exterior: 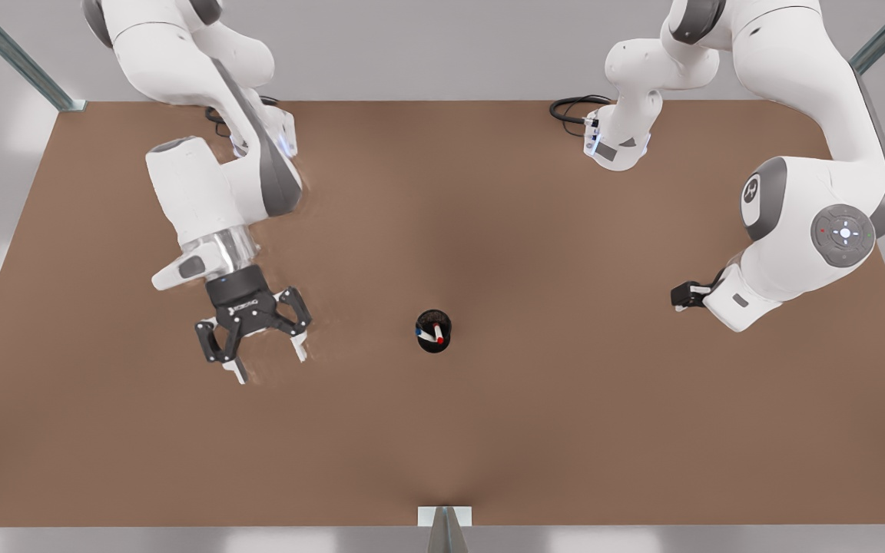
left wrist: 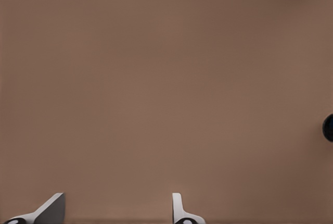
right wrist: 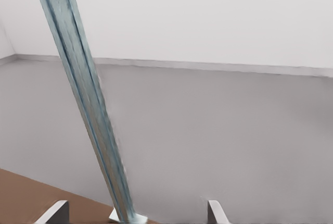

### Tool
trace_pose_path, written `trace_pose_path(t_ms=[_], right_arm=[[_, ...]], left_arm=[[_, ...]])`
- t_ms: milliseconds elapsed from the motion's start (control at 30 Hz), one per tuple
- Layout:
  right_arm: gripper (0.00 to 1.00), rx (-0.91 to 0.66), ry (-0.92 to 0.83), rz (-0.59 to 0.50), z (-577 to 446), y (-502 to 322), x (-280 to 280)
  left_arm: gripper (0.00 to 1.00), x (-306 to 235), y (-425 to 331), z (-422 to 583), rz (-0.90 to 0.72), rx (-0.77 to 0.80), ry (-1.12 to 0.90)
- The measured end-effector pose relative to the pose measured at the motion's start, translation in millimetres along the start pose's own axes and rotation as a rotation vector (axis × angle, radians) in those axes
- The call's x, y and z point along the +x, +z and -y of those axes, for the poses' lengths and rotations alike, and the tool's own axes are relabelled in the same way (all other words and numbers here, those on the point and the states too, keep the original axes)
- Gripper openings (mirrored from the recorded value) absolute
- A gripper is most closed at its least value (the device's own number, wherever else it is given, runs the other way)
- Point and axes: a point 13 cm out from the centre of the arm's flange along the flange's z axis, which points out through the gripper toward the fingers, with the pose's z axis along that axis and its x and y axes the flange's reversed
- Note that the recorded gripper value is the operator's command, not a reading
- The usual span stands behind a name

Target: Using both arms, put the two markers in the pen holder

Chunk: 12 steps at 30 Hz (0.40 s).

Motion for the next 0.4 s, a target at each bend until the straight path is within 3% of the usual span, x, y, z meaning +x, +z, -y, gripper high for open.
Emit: trace_pose_path(t_ms=[100, 200, 300, 400], right_arm=[[1.0, 0.193, 0.097, -0.311, 145, -22, 48], [1.0, 0.212, 0.12, -0.571, 160, -27, 100], [1.0, 0.206, 0.118, -0.746, 153, -42, 141], [1.0, 0.197, 0.112, -0.843, 148, -48, 164]], left_arm=[[1.0, 0, 1, 2, -0.002, 0.002, -0.004], [1.0, 0, 2, 2, -0.004, 0.003, -0.009], [1.0, 0, 4, 2, -0.008, 0.002, -0.012], [1.0, 0, 6, 3, -0.015, 0.0, -0.01]])
